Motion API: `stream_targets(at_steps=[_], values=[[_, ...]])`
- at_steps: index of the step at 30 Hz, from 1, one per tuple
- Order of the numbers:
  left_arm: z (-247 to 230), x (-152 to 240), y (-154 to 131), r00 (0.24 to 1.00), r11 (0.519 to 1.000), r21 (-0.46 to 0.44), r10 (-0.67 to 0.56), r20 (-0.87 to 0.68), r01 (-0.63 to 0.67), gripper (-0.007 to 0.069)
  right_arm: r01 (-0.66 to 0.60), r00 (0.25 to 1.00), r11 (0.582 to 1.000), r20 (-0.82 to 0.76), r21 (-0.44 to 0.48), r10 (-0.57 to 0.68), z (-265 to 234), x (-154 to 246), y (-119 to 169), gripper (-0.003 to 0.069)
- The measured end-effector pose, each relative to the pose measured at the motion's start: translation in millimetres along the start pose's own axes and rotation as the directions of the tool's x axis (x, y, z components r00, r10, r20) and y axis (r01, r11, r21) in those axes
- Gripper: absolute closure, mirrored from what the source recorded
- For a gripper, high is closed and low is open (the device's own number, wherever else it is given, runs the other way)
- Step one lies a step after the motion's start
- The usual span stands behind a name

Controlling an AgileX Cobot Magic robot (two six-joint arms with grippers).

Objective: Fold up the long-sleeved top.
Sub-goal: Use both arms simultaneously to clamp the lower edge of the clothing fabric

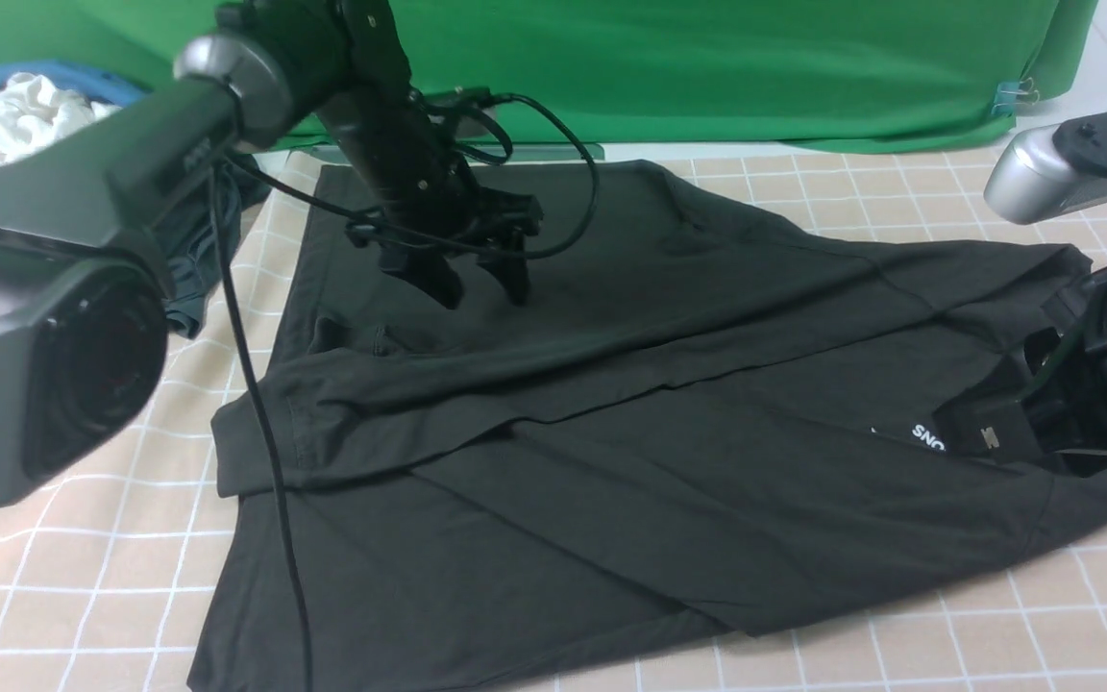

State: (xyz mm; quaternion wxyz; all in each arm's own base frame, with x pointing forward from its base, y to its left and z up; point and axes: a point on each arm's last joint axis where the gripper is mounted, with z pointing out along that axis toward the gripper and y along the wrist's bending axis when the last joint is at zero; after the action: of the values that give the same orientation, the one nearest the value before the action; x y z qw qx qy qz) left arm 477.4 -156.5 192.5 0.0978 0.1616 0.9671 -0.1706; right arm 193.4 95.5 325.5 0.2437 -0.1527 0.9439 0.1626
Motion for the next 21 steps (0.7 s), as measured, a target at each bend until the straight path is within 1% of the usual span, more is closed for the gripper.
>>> stream_targets(at_steps=[3,8,12,16,20,21], values=[[7,1,-2,1.000,1.000,0.015,0.008,-0.014,-0.008,0.0154,-0.001,1.000,1.000,0.000,0.000,0.001,0,0,0,0.0442],[13,1,-7,0.999,0.999,0.018,0.034,-0.025,-0.033,0.0206,-0.001,1.000,1.000,0.003,0.000,0.001,0,0,0,0.0442],[19,2,-17,0.996,0.996,0.027,0.082,-0.035,-0.081,0.0249,-0.001,1.000,1.000,0.013,0.000,0.001,0,-1,0,0.0442],[31,4,-22,0.992,0.993,0.034,0.114,-0.054,-0.112,0.0271,-0.001,1.000,1.000,0.022,0.001,0.001,0,-2,0,0.0442],[30,0,-21,0.992,0.992,0.008,0.123,-0.020,-0.123,0.0271,-0.001,1.000,1.000,0.022,0.001,0.001,0,-2,0,0.0442],[30,-2,-20,0.992,0.992,-0.010,0.129,-0.001,-0.129,0.0271,-0.001,1.000,1.000,0.022,0.001,0.001,0,-2,0,0.0442]])
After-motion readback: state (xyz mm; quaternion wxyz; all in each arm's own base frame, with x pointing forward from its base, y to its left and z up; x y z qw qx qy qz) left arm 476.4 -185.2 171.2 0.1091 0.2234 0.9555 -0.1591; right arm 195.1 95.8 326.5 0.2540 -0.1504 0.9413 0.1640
